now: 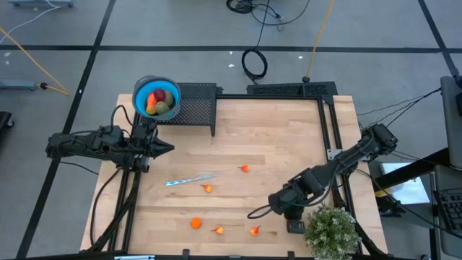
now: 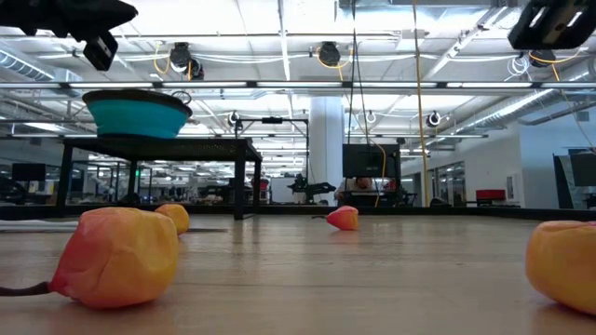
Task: Pick & Place Fruit
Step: Put the pomegranate into the blue strainer bowl on the shelf
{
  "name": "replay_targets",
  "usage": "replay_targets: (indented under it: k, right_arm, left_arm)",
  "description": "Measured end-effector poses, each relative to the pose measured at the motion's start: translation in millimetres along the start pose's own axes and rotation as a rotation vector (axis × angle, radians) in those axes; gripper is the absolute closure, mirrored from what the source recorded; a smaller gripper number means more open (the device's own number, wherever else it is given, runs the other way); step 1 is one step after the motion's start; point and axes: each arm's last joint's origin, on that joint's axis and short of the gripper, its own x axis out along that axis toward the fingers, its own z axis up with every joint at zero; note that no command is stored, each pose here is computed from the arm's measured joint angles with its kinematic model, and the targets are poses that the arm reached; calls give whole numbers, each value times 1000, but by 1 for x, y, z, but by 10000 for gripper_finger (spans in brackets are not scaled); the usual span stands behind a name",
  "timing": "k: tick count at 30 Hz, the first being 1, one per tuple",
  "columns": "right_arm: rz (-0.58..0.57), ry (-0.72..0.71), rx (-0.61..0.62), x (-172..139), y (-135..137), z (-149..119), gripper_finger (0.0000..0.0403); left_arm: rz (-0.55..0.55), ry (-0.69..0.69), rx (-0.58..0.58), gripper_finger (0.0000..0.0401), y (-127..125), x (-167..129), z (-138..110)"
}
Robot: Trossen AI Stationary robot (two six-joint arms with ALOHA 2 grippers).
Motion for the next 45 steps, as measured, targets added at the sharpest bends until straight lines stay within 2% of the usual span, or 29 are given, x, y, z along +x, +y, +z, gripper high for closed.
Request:
replay_targets:
  k: [3, 7, 21, 28, 33, 41, 45]
  right_arm:
    - [-25, 29, 45, 0, -3, -3, 397]
    - [-35, 38, 93, 0, -4, -4, 366]
    - [-40, 41, 203, 1, -5, -4, 183]
    - [-53, 88, 262, 15, -16, -10, 116]
    - [-49, 127, 280, 24, -24, -15, 104]
    - [26, 80, 258, 36, -26, -11, 107]
    - [13, 89, 314, 43, -32, -14, 108]
  left_arm:
    - [0, -1, 1, 385, 0, 0, 0]
    - [0, 0, 1, 393, 0, 0, 0]
    - [1, 0, 1, 385, 0, 0, 0]
    - [1, 0, 0, 398, 0, 0, 0]
    - [1, 0, 0, 384, 0, 0, 0]
    - [1, -1, -1, 380, 0, 0, 0]
    - [2, -1, -1, 380, 0, 0, 0]
